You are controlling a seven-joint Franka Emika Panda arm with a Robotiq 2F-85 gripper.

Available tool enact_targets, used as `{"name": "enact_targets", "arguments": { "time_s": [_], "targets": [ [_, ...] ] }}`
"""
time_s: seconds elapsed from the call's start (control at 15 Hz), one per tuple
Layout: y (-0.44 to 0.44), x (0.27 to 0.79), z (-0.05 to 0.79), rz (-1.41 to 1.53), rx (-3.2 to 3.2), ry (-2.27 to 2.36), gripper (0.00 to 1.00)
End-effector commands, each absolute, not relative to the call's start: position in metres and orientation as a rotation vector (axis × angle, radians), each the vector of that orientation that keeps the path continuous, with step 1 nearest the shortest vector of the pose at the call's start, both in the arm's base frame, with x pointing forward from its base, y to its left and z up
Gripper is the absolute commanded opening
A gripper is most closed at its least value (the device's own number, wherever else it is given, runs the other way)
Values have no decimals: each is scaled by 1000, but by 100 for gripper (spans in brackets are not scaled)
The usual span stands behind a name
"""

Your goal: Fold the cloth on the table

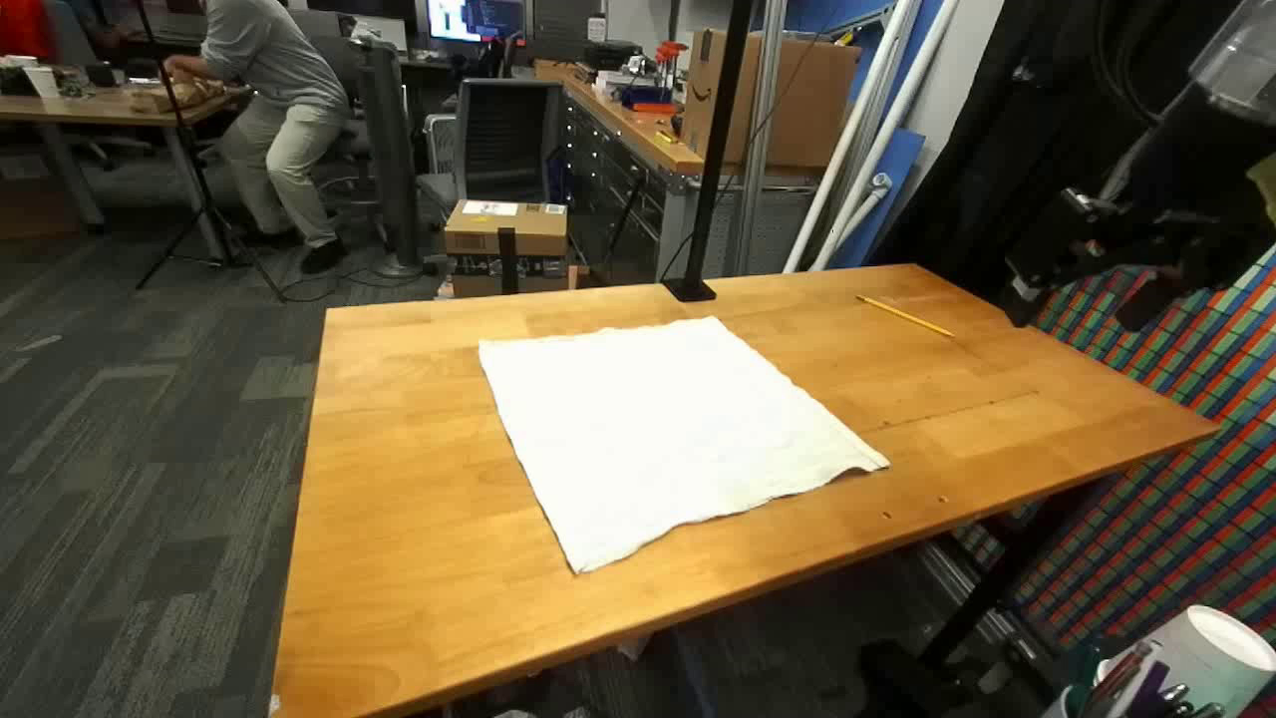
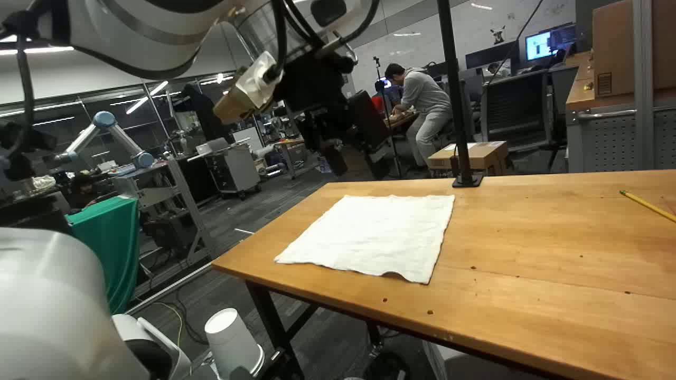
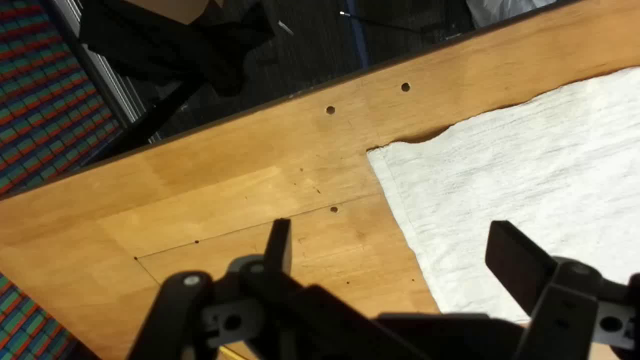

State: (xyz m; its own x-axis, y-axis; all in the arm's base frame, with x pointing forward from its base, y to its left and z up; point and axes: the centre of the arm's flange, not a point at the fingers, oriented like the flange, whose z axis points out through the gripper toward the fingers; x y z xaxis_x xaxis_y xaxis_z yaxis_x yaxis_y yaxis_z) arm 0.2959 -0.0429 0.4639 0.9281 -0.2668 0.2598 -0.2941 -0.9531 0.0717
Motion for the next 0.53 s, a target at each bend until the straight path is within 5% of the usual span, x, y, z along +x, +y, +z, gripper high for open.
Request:
{"name": "enact_targets", "arguments": {
  "time_s": [0.0, 0.47],
  "targets": [
    [-43, 295, 460, 356, 2979, -435, 100],
    [-43, 295, 452, 321, 2983, -435, 100]
  ]
}}
